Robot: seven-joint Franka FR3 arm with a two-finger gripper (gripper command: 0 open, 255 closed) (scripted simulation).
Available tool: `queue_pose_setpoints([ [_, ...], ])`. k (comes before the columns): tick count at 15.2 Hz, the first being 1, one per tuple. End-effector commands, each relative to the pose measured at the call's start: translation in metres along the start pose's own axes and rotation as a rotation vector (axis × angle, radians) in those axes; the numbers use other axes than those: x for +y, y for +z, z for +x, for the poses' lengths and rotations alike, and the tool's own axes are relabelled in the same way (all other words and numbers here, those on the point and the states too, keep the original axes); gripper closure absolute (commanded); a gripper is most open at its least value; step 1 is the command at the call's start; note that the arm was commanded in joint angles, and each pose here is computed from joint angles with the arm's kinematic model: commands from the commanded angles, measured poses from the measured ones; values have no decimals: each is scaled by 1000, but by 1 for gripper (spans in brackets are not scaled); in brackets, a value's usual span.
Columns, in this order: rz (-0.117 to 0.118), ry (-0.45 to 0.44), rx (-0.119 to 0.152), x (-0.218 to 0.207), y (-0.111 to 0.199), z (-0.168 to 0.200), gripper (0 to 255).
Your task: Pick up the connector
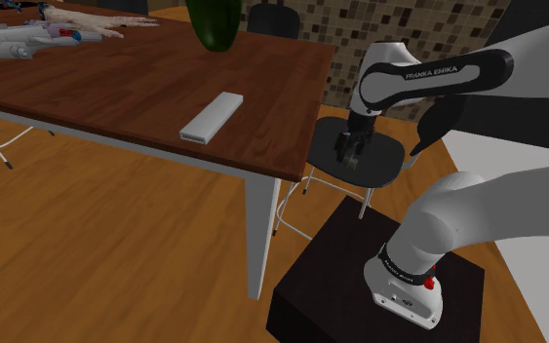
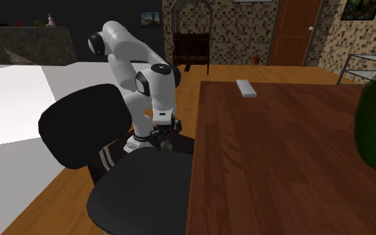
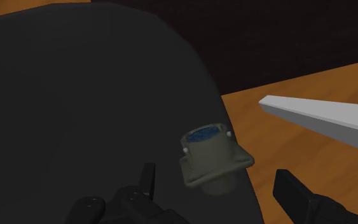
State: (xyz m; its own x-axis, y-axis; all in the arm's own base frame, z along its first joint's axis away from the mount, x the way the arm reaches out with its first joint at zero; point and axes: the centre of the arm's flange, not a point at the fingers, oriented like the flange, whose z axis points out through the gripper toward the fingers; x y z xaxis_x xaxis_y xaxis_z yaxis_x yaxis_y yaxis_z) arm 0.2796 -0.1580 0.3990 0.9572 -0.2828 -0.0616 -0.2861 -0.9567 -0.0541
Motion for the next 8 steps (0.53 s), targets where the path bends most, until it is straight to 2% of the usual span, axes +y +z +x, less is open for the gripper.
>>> queue_pose_setpoints([
  [1, 0, 0, 1, 1, 9, 1, 0],
  [2, 0, 0, 1, 1, 9, 1, 0],
  [3, 0, 0, 1, 0, 9, 2, 255],
  [8, 0, 0, 1, 0, 9, 2, 255],
])
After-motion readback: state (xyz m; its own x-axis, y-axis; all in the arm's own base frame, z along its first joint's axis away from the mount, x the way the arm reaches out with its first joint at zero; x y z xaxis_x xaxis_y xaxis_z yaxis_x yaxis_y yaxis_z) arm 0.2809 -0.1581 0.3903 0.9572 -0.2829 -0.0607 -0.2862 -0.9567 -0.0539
